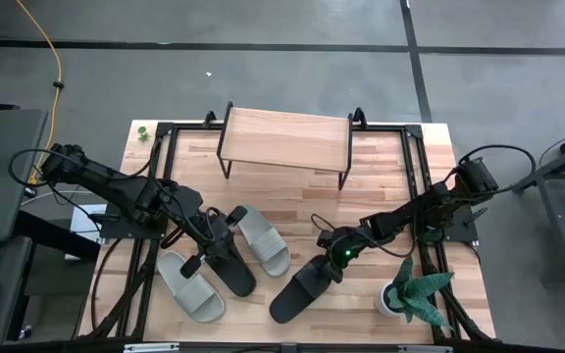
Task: Pick and place slides into the shelf
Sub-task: Put the right black slipper on the shelf
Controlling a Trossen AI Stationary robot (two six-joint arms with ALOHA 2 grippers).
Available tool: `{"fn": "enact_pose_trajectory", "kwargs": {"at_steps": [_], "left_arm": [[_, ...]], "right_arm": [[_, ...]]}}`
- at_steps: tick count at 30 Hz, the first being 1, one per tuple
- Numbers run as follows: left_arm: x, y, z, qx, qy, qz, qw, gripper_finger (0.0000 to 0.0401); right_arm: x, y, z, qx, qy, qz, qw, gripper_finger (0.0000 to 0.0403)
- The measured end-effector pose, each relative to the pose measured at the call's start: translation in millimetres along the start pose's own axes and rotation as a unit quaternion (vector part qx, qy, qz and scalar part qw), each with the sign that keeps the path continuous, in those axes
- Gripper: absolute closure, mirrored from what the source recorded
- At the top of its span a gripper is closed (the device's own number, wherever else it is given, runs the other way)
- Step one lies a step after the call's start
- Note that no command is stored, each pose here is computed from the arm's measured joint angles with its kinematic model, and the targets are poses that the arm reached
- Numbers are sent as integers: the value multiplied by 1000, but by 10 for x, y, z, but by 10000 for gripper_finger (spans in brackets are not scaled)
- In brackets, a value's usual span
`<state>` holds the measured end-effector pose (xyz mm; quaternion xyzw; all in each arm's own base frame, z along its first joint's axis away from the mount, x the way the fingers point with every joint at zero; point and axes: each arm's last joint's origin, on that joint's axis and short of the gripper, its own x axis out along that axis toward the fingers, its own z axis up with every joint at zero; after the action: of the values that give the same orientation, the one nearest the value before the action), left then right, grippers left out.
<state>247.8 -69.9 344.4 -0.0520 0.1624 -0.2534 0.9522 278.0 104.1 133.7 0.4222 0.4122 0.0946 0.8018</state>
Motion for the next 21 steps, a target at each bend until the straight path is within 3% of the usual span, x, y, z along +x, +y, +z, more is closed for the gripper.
{"fn": "enact_pose_trajectory", "kwargs": {"at_steps": [3,21], "left_arm": [[0,5,0,0,-1,8,1000,400],[-3,20,-30,13,14,31,999,400]], "right_arm": [[-2,-6,10,-3,-4,-2,1000,397],[-33,-54,98,-28,0,8,1000,402]]}}
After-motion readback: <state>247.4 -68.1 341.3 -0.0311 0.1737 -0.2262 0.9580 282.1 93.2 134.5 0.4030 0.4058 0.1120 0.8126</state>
